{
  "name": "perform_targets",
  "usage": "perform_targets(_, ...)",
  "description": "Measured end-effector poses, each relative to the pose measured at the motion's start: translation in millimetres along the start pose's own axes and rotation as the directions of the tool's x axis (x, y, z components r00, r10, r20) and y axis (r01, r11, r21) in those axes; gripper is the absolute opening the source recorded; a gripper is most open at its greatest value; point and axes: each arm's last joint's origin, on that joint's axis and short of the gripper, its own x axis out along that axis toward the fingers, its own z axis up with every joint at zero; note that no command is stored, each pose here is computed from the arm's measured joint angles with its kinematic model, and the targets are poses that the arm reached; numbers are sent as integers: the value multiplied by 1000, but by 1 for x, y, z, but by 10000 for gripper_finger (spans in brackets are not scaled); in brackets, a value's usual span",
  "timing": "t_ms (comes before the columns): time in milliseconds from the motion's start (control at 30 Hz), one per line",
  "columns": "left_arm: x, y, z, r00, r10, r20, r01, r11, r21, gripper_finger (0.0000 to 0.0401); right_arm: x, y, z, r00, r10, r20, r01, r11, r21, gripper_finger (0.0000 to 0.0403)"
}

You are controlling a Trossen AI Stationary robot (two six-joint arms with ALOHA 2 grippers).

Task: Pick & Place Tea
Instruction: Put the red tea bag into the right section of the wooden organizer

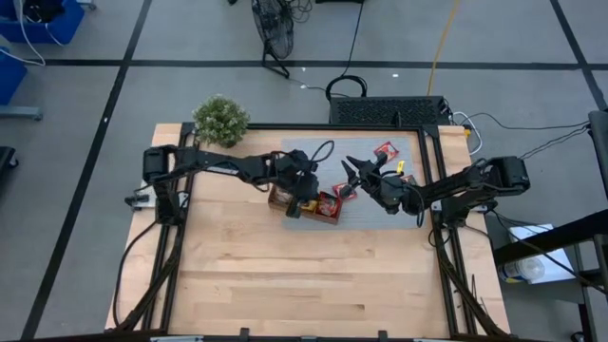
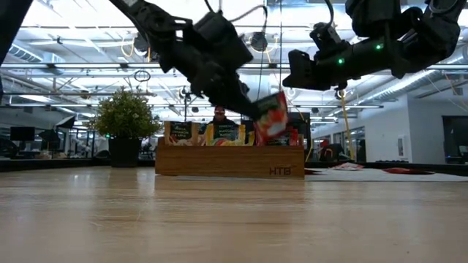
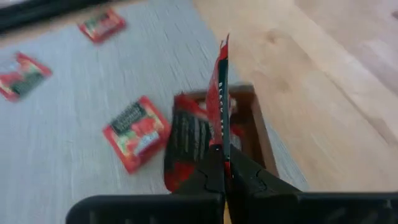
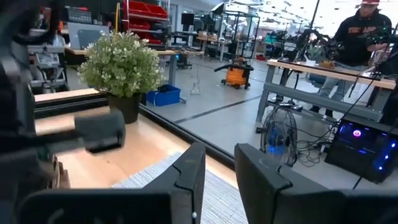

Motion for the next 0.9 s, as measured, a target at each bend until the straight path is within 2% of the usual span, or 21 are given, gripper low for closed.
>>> perform_targets(300, 32, -6, -11, 996, -54, -74, 53, 998, -17, 0, 0, 0, -3, 1000, 1, -25, -1, 1000, -3, 74)
perform_targets(400, 34, -6, -14, 994, -35, -101, 32, 999, -22, 0, 0, 0, -3, 1000, 2, -26, -2, 1000, -4, 75)
perform_targets(600, 33, -3, -16, 986, 77, -149, -80, 997, -10, 18, 0, 0, -3, 1000, 2, -26, -2, 1000, -4, 73)
perform_targets(900, 35, -7, -12, 988, 76, -132, -76, 997, 2, 50, 0, 0, -4, 999, 2, -32, -2, 1000, -10, 73)
